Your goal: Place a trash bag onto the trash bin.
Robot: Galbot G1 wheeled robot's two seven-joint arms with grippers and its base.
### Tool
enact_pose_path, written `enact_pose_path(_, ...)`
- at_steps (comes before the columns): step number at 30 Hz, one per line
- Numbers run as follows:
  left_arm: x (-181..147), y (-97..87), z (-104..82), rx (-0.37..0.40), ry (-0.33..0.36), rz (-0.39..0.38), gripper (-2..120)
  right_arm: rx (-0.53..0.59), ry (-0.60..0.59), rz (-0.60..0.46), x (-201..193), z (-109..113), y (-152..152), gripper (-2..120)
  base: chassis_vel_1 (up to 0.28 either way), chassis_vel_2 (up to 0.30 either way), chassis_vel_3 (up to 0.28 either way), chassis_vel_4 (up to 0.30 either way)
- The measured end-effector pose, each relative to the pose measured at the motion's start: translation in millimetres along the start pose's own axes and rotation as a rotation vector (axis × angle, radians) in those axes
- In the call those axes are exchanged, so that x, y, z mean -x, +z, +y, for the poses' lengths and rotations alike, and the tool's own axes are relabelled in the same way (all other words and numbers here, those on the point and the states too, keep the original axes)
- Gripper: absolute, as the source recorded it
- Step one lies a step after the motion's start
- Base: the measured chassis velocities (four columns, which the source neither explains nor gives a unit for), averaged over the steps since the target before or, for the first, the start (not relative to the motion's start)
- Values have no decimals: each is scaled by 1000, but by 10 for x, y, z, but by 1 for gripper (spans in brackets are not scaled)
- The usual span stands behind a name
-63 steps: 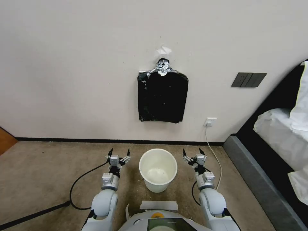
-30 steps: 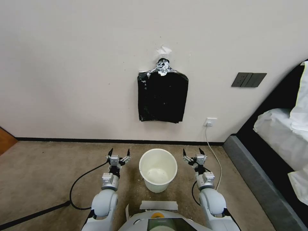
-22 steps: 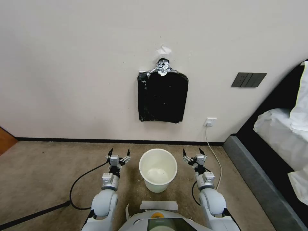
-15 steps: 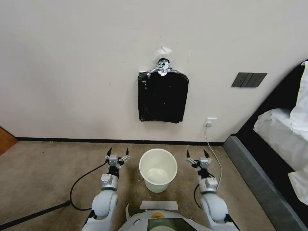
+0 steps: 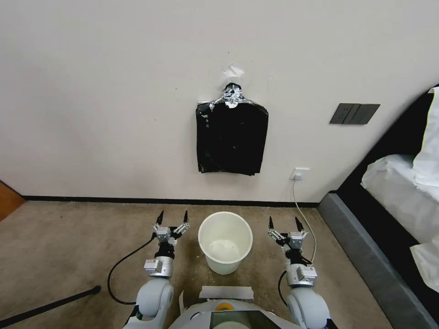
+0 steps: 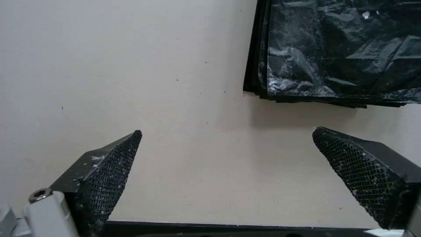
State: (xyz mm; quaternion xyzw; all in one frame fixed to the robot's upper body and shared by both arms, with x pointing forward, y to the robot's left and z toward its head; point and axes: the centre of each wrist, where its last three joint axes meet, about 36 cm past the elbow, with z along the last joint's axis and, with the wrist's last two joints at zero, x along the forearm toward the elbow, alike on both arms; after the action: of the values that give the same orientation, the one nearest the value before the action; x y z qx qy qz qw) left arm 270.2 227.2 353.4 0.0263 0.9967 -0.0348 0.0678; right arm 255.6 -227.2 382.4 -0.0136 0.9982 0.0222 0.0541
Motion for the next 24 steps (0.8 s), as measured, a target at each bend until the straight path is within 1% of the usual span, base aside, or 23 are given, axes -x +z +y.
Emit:
enact_pose_path(1, -39, -35, 47, 6, -1, 3, 100, 106, -52, -13, 98, -11, -145, 100, 0, 0, 0, 0)
enact_pose_path(2, -63, -48, 85, 14, -2, 7, 100, 180, -85, -19, 206, -9, -254, 100, 0, 0, 0, 0)
enact_pose_path(3, -63, -48, 85, 14, -2, 7, 100, 180, -85, -19, 206, -9, -254, 100, 0, 0, 0, 0)
enact_pose_path(4, -75, -50, 101, 18, -3, 9, 100, 213, -106, -19, 270, -6, -311, 100, 0, 0, 0, 0)
enact_pose_path(6, -111, -52, 149, 28, -13, 17, 100, 311, -174, -15, 536, -17, -509, 100, 0, 0, 0, 0)
enact_pose_path(7, -111, -52, 149, 28, -13, 17, 100, 311, -174, -15, 536, -17, -509, 100, 0, 0, 0, 0)
enact_pose_path(8, -124, -55, 160, 30, -18, 19, 100, 375, -202, -10, 717, -22, -629, 100, 0, 0, 0, 0)
enact_pose_path(9, -131, -55, 158, 29, -20, 21, 100, 413, -213, -11, 814, -23, -699, 100, 0, 0, 0, 0)
enact_pose_path(11, -160, -46, 142, 35, -29, 26, 100, 573, -255, -7, 1179, -5, -1021, 100, 0, 0, 0, 0)
enact_pose_path(12, -160, -46, 142, 35, -29, 26, 100, 573, -255, -7, 1179, -5, -1021, 100, 0, 0, 0, 0)
enact_pose_path(14, -198, -48, 111, 37, -38, 31, 100, 722, -326, 5, 1484, 76, -1318, 100, 0, 0, 0, 0)
enact_pose_path(15, -198, -48, 111, 37, -38, 31, 100, 722, -326, 5, 1484, 76, -1318, 100, 0, 0, 0, 0)
enact_pose_path(16, -211, -52, 101, 37, -43, 31, 100, 763, -346, 13, 1593, 111, -1383, 100, 0, 0, 0, 0)
enact_pose_path(18, -248, -56, 91, 40, -56, 33, 100, 854, -394, 22, 1952, 194, -1549, 100, 0, 0, 0, 0)
enact_pose_path(19, -261, -59, 87, 40, -61, 34, 100, 879, -407, 17, 2061, 218, -1615, 100, 0, 0, 0, 0)
enact_pose_path(20, -261, -59, 87, 40, -61, 34, 100, 879, -407, 17, 2061, 218, -1615, 100, 0, 0, 0, 0)
enact_pose_path(22, -296, -80, 86, 44, -70, 33, 100, 970, -444, -5, 2426, 278, -1858, 100, 0, 0, 0, 0)
enact_pose_path(23, -305, -87, 87, 45, -73, 33, 100, 999, -451, -6, 2532, 293, -1909, 100, 0, 0, 0, 0)
enact_pose_path(24, -305, -87, 87, 45, -73, 33, 100, 999, -451, -6, 2532, 293, -1909, 100, 0, 0, 0, 0)
